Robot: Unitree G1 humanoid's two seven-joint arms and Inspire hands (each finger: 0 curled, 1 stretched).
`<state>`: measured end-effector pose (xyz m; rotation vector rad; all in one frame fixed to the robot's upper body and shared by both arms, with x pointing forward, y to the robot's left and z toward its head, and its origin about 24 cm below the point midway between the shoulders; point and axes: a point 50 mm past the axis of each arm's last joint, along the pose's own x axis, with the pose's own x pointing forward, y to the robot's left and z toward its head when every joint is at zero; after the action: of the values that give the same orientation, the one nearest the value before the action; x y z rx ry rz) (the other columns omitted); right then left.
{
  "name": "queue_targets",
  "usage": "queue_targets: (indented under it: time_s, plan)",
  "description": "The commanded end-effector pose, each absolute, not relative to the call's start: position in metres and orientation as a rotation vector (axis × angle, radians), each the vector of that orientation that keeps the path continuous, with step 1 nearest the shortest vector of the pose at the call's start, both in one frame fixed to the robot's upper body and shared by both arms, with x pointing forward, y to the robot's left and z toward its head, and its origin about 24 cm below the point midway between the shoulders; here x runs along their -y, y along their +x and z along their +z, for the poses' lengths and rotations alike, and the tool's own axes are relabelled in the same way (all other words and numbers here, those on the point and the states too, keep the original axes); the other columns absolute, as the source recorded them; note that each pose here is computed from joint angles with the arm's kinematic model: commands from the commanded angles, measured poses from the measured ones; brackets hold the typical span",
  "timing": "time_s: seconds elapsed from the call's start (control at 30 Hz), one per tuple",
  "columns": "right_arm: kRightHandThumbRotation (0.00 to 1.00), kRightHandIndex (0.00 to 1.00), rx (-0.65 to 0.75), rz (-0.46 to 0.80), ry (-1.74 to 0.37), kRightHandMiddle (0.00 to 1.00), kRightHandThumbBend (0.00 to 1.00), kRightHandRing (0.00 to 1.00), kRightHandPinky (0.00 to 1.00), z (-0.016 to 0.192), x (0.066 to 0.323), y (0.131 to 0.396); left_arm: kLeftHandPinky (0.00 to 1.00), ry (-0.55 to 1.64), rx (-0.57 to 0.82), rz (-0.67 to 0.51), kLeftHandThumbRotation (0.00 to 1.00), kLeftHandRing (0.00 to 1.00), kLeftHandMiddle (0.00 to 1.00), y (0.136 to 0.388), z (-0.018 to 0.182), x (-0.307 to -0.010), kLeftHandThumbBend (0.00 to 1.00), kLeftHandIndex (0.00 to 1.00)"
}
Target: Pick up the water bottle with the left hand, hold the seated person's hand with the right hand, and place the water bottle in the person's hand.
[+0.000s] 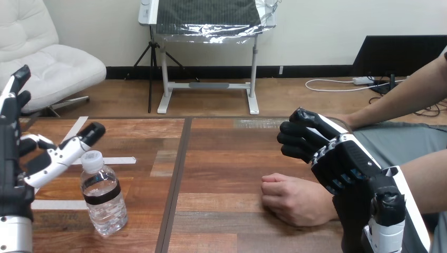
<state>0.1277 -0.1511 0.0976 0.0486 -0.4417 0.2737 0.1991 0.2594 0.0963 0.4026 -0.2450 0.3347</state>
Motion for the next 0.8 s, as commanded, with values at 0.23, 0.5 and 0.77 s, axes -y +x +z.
queue_targets:
  time_s: [0.23, 0.5, 0.77]
  plan:
    - [1.0, 0.81, 0.521, 0.267, 0.043, 0.8, 0.8, 0.79, 0.77, 0.108, 0.151, 0.131, 0.0, 0.431, 0.212, 0.293, 0.26, 1.0, 1.0, 0.221, 0.098, -0.258, 0.84, 1.0]
    - [1.0, 0.8, 0.515, 0.268, 0.049, 0.79, 0.81, 0.79, 0.76, 0.109, 0.15, 0.131, 0.0, 0.442, 0.159, 0.278, 0.23, 1.0, 1.0, 0.227, 0.088, -0.262, 0.8, 1.0]
    - [1.0, 0.81, 0.515, 0.273, 0.055, 0.79, 0.81, 0.8, 0.77, 0.109, 0.15, 0.131, 0.0, 0.452, 0.118, 0.275, 0.25, 1.0, 1.0, 0.23, 0.079, -0.266, 0.81, 1.0]
